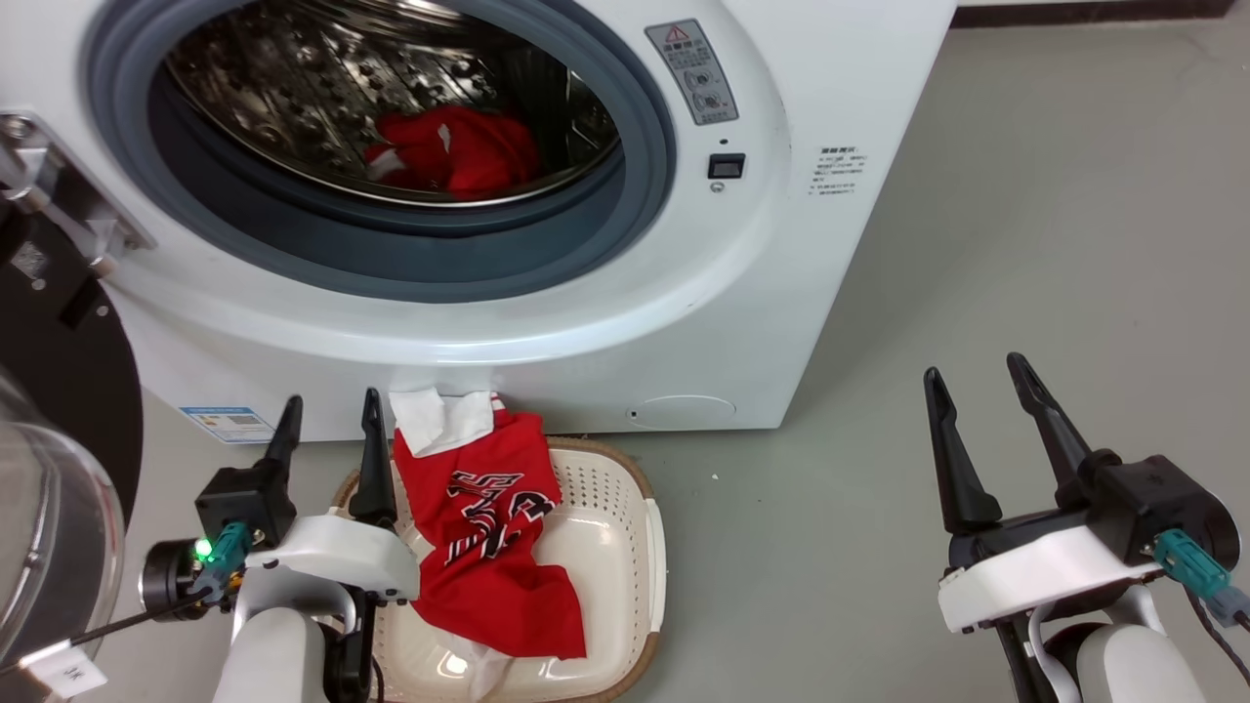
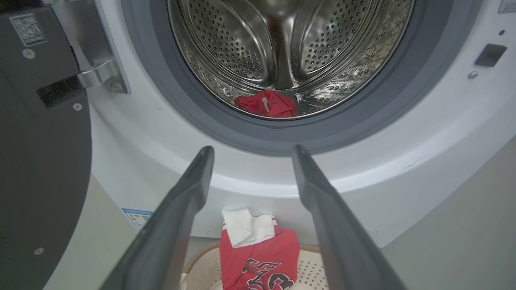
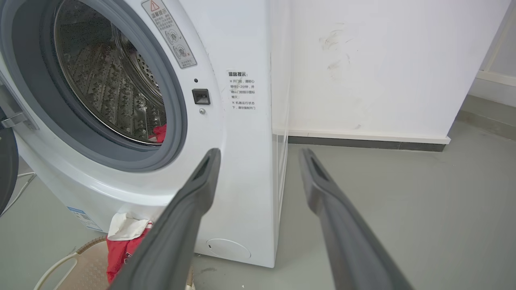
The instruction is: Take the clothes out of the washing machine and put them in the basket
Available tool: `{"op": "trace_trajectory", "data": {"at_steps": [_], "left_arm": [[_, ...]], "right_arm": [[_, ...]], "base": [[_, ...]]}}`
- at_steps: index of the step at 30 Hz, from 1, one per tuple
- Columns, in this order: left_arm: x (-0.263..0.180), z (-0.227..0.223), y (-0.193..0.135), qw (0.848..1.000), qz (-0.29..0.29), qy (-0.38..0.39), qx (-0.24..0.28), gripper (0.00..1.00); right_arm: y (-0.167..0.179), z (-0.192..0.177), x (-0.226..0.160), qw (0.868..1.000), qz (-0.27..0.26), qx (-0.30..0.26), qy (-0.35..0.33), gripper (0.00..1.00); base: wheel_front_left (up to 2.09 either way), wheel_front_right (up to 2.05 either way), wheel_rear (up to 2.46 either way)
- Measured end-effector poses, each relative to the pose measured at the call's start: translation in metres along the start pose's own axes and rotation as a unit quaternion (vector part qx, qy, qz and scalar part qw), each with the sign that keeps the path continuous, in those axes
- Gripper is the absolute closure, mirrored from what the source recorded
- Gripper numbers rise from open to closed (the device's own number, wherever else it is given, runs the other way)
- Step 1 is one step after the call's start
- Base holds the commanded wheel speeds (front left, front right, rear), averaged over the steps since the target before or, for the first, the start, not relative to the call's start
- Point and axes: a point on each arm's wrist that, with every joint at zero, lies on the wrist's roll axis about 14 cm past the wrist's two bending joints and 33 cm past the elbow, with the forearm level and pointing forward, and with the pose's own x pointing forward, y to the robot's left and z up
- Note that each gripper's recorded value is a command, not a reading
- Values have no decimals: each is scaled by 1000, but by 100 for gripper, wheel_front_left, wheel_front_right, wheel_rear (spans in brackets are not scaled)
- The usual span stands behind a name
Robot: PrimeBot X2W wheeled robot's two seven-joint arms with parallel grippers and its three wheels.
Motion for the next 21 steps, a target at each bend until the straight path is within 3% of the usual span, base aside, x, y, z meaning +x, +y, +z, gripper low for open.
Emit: {"op": "trace_trajectory", "data": {"at_steps": [8, 21], "left_arm": [[6, 45, -13, 997, -25, -71, 15, 0], [115, 100, -49, 988, -92, -112, 61, 0]], "right_arm": [[4, 3, -3, 1000, 5, 3, -1, 0], [-32, -24, -6, 998, -49, 25, 19, 0]], "base": [[0, 0, 0], [0, 0, 0]]}}
